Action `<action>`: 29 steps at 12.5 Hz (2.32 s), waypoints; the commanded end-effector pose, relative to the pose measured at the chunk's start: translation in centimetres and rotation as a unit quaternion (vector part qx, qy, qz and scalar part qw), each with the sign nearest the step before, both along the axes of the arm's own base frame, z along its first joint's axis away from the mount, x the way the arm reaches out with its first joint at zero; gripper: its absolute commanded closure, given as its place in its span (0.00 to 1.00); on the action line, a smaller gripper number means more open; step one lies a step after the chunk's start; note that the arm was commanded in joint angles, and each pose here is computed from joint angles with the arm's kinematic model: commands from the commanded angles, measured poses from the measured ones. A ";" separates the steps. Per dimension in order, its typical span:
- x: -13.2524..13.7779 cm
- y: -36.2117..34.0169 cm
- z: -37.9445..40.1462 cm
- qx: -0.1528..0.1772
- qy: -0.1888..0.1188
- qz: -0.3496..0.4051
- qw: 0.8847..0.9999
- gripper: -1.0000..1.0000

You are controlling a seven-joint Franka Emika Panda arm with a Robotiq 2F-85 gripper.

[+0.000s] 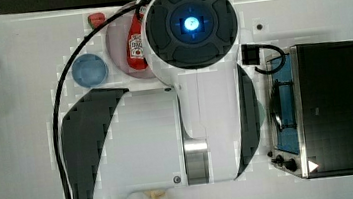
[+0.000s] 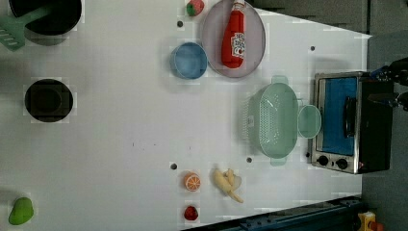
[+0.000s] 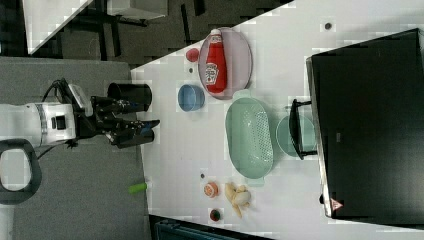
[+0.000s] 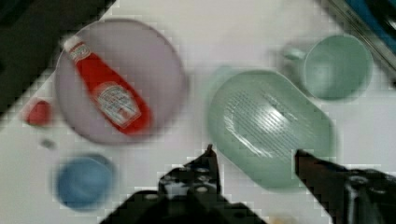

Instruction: Drag strainer right to left.

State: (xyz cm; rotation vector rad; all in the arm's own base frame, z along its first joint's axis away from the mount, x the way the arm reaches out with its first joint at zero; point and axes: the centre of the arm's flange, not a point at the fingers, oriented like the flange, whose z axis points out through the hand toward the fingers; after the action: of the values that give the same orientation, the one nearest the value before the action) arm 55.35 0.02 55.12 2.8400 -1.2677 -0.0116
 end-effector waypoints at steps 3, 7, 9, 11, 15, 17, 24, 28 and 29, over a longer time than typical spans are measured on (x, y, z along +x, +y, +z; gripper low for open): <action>-13.8 -3.8 9.7 -0.003 -0.005 -0.049 0.999 0.00; -13.7 -3.2 4.0 -0.004 0.045 -0.044 0.998 0.00; -13.0 -2.9 0.0 -0.005 0.047 -0.041 0.998 0.00; -12.0 -2.9 -4.4 -0.005 0.031 -0.051 0.998 0.00; -10.4 -2.5 -12.8 -0.005 -0.007 -0.129 0.992 0.00; -9.8 -2.1 -17.1 -0.006 -0.009 -0.179 0.984 0.00; -8.6 -1.3 -31.5 -0.011 0.014 -0.281 0.959 0.00; -8.6 -0.6 -37.0 -0.008 0.006 -0.313 0.950 0.00; -8.9 -0.1 -38.2 -0.010 0.013 -0.326 0.945 0.00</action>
State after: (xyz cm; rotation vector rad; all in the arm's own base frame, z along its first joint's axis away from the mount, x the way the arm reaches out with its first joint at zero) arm 46.28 -1.85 16.38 2.2977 -2.0243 -0.0953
